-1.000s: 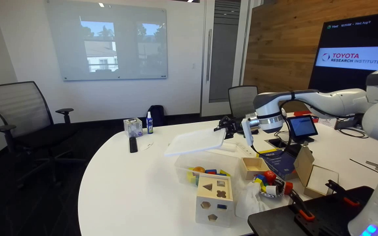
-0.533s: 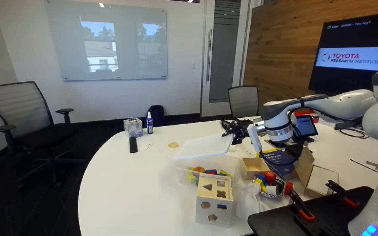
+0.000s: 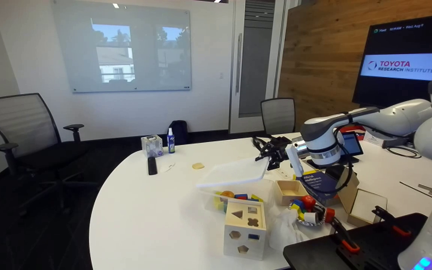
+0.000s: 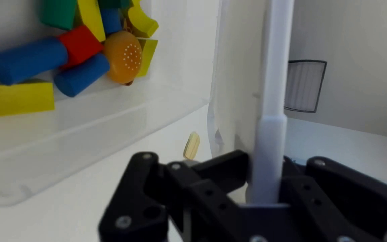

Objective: Put the white lid on the clear container.

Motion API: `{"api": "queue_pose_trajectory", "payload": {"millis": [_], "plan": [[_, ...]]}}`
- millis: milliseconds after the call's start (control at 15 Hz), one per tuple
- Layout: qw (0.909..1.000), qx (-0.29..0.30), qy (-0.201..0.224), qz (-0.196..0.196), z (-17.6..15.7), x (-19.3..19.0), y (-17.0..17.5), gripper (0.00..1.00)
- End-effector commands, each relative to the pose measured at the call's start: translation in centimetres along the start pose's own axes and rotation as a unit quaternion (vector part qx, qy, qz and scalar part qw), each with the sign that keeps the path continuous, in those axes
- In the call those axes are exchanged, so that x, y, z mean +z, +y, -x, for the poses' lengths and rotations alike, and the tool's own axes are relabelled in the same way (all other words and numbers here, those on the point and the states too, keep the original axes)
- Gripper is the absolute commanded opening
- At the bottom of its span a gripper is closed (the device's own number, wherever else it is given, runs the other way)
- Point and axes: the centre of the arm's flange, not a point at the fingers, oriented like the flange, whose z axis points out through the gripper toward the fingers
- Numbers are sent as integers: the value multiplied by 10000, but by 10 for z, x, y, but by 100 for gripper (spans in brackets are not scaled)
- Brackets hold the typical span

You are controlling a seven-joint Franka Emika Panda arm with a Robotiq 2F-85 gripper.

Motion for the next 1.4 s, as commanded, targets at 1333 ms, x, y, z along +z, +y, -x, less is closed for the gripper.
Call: {"api": "queue_pose_trajectory", "payload": {"millis": [1333], "plan": [[9866, 409, -377, 1535, 29, -17, 29, 1]]}}
